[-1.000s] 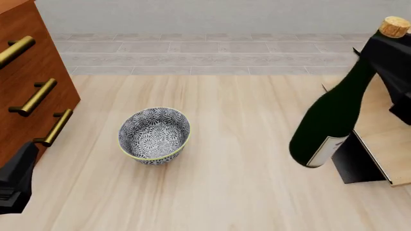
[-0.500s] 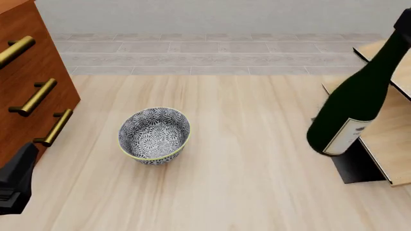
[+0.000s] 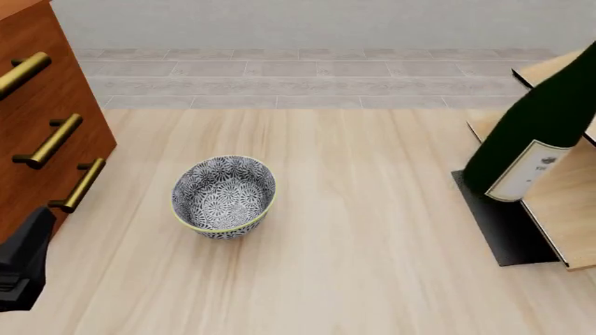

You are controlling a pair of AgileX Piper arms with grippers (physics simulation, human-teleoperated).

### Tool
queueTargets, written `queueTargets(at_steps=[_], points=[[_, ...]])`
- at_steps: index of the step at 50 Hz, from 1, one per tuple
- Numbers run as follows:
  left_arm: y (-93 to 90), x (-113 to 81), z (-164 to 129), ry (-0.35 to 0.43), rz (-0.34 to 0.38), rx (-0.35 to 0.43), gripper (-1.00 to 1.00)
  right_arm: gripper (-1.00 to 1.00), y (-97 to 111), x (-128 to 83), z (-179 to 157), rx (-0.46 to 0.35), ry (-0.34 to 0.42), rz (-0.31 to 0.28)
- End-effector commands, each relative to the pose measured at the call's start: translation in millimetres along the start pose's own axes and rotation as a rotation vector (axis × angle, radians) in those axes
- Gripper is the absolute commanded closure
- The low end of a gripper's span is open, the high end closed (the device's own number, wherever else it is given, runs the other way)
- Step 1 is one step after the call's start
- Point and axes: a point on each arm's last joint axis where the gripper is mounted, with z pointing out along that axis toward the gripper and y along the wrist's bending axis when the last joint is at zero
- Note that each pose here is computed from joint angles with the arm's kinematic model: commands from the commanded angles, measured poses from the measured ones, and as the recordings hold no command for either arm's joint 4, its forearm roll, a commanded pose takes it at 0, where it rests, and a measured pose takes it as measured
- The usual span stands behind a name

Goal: Put the wine bottle on the wine rack.

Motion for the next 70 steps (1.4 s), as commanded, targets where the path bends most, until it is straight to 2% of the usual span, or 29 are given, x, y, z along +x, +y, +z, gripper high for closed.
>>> queueTargets(at_steps=[1,15,17,18,22,24,27,28,32,40,45,47,52,60,70], points=[[-0.1,-0.2,0,-0.002,-0.001,0.002,-1.0,1.0,-4,-18,-1,0.048,-0.041,0.058],[-0.5,-0.3,0,-0.003,-0.007,0.009,-1.0,1.0,-12,-41,-8,0.152,-0.088,0.09],[-0.4,-0.2,0,-0.003,-0.005,0.007,-1.0,1.0,-17,-43,-4,0.196,-0.073,0.062],[-0.3,-0.3,0,-0.004,-0.005,0.006,-1.0,1.0,-17,-44,-4,0.192,-0.078,0.084],[-0.2,-0.4,0,-0.005,-0.005,0.003,-1.0,1.0,-18,-52,-5,0.218,-0.091,0.094],[-0.2,-0.5,0,-0.006,-0.008,0.004,-1.0,1.0,-22,-54,-1,0.243,-0.088,0.131],[-0.3,-0.4,0,-0.005,-0.007,0.005,-1.0,1.0,-25,-59,-1,0.273,-0.095,0.11],[-0.3,-0.5,0,-0.006,-0.008,0.005,-1.0,1.0,-27,-60,0,0.286,-0.095,0.138],[-0.2,-0.3,0,-0.004,-0.008,0.004,-1.0,1.0,-31,-66,1,0.325,-0.101,0.134],[-0.4,-0.6,0,-0.007,-0.011,0.007,-1.0,1.0,-41,-69,7,0.395,-0.078,0.138],[-0.5,-0.8,0,-0.009,-0.01,0.008,-1.0,1.0,-49,-71,11,0.446,-0.073,0.119],[-0.6,-0.9,0,-0.01,-0.01,0.01,-1.0,1.0,-53,-70,14,0.46,-0.063,0.138],[-0.7,-0.8,0,-0.009,-0.011,0.012,-1.0,1.0,-61,-70,16,0.505,-0.061,0.135],[-0.6,-0.9,0,-0.01,-0.011,0.011,-1.0,1.0,-66,-76,17,0.536,-0.077,0.155],[-0.8,-0.8,0,-0.009,-0.009,0.014,-1.0,1.0,-78,-71,22,0.587,-0.058,0.173]])
